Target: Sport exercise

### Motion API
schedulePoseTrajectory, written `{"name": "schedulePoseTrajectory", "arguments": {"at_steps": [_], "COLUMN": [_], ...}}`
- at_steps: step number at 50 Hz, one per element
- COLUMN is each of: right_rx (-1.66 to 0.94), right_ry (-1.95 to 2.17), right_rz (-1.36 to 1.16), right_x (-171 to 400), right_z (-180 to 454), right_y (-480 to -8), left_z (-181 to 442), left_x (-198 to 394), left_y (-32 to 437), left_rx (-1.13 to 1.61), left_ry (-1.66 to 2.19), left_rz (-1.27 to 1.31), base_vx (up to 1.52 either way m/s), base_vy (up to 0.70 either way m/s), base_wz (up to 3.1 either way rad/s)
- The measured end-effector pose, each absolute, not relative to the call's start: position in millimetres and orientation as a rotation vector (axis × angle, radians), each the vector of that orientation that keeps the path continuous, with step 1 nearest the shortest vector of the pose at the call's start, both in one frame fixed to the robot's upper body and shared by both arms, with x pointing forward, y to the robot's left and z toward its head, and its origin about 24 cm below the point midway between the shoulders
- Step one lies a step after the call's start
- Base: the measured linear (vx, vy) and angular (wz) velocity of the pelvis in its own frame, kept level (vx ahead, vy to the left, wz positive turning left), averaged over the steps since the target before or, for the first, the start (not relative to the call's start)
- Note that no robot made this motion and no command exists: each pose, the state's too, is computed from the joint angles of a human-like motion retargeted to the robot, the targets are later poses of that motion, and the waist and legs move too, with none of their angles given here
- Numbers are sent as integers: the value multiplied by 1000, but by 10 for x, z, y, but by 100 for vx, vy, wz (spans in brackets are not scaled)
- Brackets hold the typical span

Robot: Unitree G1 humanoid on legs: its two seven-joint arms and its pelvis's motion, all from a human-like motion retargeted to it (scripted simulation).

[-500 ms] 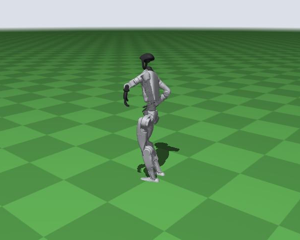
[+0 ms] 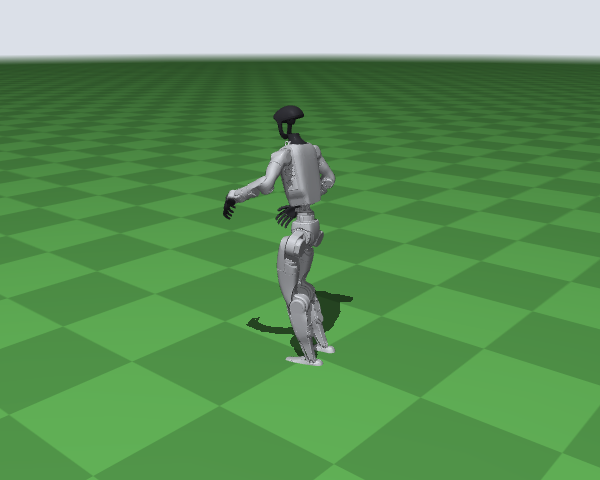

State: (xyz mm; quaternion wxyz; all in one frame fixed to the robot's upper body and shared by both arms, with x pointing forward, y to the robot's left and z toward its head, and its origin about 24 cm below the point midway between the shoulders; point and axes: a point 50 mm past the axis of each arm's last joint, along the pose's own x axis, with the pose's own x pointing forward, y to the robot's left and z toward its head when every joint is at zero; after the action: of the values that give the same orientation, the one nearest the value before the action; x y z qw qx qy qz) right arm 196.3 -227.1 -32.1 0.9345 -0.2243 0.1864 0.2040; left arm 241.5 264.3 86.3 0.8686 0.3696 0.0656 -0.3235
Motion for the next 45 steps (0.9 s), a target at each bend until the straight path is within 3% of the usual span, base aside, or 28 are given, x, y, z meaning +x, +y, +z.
{"name": "schedulePoseTrajectory", "arguments": {"at_steps": [13, 20, 22, 25, 27, 32, 45], "right_rx": [-625, -711, -694, -688, -646, -566, -407], "right_ry": [480, 620, 712, 788, 906, 1122, 1423], "right_rz": [588, 683, 711, 671, 652, 456, -359], "right_x": [2097, 2002, 1783, 1766, 1477, 1131, 72], "right_z": [-678, -970, -1156, -1205, -1377, -1480, -908], "right_y": [-1872, -1720, -1645, -1805, -1833, -2339, -4011], "left_z": [80, -694, -1056, -1277, -1525, -1665, -1149], "left_x": [2817, 2572, 2223, 1985, 1523, 900, -125], "left_y": [1751, 1565, 1464, 1682, 1680, 2157, 3675], "left_rx": [612, 562, 503, 477, 396, 278, 246], "left_ry": [206, 544, 714, 909, 1089, 1355, 1478], "left_rz": [-719, -674, -665, -576, -519, -266, 387], "base_vx": [-3, -2, -3, 7, -9, 4, 3], "base_vy": [-1, -1, -2, -2, -3, -1, -1], "base_wz": [0, 1, -6, -2, -22, -3, 0]}}
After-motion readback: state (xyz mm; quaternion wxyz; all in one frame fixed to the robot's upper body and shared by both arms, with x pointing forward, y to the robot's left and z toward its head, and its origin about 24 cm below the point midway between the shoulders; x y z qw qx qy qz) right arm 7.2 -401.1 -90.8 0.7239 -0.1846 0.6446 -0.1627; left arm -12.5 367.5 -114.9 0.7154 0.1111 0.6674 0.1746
